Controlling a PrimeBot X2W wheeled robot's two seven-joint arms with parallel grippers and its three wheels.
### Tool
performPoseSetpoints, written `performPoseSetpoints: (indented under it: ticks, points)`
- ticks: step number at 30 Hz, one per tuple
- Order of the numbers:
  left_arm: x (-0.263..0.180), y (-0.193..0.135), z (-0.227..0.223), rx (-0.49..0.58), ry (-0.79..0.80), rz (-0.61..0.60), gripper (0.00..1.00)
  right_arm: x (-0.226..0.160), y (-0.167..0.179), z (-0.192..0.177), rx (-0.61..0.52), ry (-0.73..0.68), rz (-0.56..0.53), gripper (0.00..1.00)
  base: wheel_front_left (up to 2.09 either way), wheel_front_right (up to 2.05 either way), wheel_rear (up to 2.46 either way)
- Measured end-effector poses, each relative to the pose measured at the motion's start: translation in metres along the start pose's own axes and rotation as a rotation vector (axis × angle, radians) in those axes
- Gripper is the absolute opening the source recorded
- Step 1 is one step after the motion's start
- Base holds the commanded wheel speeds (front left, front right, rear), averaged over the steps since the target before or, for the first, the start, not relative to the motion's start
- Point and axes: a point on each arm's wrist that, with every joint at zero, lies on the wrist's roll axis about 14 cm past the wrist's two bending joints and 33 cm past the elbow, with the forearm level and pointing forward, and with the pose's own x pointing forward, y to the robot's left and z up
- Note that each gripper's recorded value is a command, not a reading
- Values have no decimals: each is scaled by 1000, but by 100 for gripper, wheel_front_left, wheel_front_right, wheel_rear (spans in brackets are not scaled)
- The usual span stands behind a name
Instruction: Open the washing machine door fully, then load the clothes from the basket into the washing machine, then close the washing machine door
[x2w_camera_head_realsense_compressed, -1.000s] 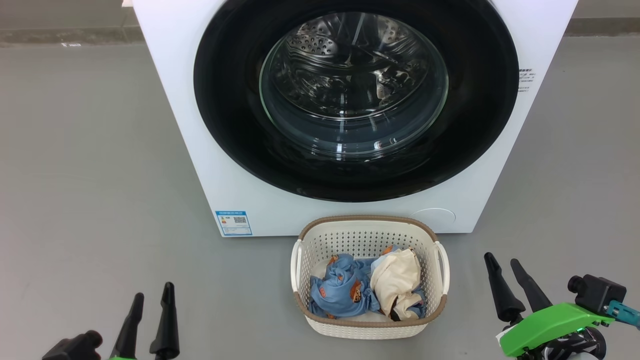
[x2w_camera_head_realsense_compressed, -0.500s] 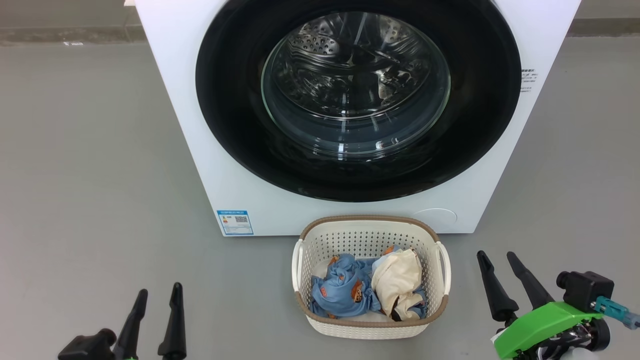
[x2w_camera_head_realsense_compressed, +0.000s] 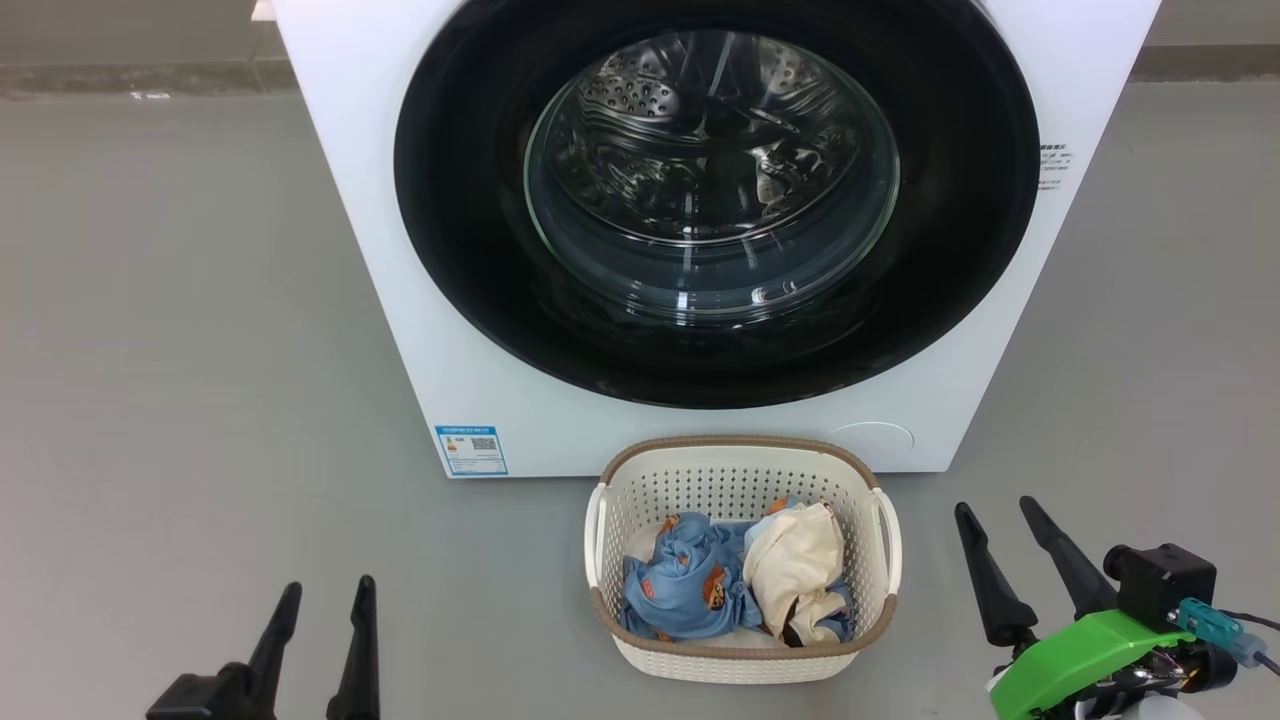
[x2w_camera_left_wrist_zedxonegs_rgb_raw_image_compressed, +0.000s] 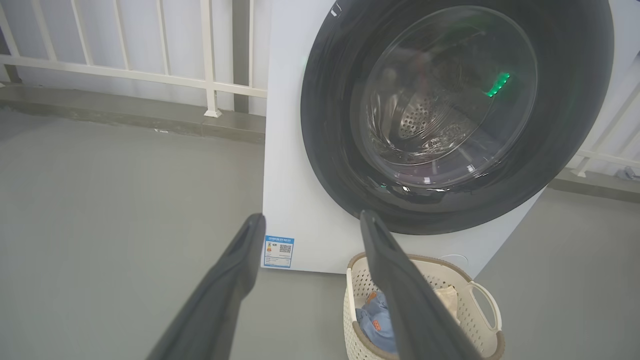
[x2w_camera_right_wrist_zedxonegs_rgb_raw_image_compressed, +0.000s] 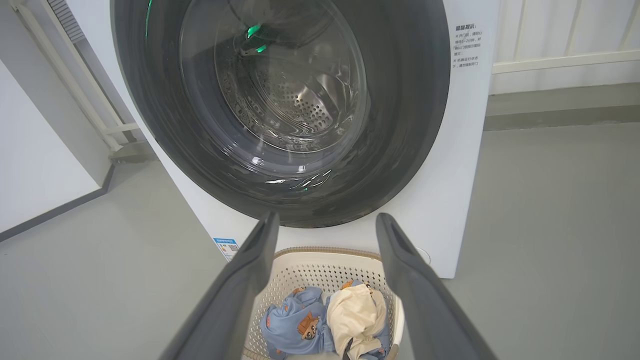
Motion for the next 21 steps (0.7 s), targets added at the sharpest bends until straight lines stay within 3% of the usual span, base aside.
performPoseSetpoints:
  ticks: [10, 21]
  points:
    - [-1, 5, -13, 69, 34, 2, 100, -6, -10, 2, -100, -16, -21, 100, 0, 0, 0]
    - [5, 11, -7, 95, 23, 15, 100, -10, -17, -1, -94, -12, -51, 100, 4, 4, -8]
